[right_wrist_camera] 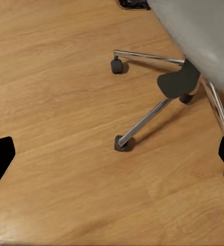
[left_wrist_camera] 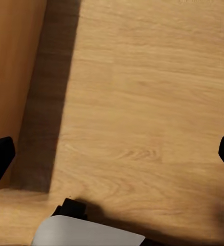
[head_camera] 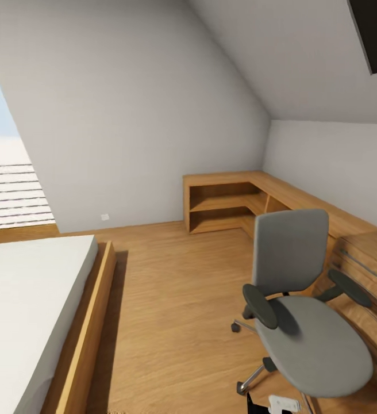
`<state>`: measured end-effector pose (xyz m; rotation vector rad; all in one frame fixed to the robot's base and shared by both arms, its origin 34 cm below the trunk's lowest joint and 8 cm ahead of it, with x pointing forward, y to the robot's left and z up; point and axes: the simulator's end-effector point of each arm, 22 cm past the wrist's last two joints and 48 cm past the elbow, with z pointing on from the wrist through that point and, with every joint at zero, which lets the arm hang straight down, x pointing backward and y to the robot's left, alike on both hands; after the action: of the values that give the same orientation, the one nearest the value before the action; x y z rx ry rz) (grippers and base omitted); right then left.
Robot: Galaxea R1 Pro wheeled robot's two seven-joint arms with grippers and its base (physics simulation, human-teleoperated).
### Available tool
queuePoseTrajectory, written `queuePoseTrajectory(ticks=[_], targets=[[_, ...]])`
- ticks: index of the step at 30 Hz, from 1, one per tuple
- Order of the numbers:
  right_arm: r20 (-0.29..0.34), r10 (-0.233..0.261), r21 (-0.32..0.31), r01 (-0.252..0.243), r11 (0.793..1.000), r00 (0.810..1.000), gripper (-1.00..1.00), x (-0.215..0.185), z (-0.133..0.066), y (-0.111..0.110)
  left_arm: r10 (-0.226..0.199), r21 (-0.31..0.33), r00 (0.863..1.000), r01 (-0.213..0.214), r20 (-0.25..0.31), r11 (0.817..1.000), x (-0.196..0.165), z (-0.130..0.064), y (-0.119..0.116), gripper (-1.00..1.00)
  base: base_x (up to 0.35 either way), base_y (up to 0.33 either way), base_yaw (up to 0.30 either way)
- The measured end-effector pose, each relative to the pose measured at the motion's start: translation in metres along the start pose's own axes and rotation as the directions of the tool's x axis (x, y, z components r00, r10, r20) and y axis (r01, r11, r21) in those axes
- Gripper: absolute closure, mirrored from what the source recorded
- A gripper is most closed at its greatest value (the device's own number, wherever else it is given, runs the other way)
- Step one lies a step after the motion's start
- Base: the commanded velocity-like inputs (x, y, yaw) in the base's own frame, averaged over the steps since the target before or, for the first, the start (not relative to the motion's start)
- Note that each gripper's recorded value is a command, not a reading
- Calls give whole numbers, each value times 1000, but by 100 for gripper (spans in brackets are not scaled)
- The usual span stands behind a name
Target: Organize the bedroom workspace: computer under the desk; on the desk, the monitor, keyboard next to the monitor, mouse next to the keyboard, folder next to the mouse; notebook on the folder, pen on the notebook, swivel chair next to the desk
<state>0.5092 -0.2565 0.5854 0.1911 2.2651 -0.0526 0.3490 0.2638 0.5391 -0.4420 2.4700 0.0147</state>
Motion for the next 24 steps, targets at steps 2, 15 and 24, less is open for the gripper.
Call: queuePoseTrajectory(ticks=[2, 15, 24], targets=[[-1, 0, 0, 0, 1000, 1000, -100, 1, 0, 0, 0, 0, 1000, 0, -1, 1000, 0, 0, 0, -100, 0, 0, 264], [0, -1, -1, 1, 1000, 1000, -100, 2, -1, 0, 0, -1, 1000, 0, -4, 1000, 2, 0, 0, -100, 0, 0, 181], [1, -1, 1, 1, 1000, 1000, -100, 2, -1, -1, 0, -1, 1000, 0, -4, 1000, 2, 0, 0, -100, 0, 0, 8]])
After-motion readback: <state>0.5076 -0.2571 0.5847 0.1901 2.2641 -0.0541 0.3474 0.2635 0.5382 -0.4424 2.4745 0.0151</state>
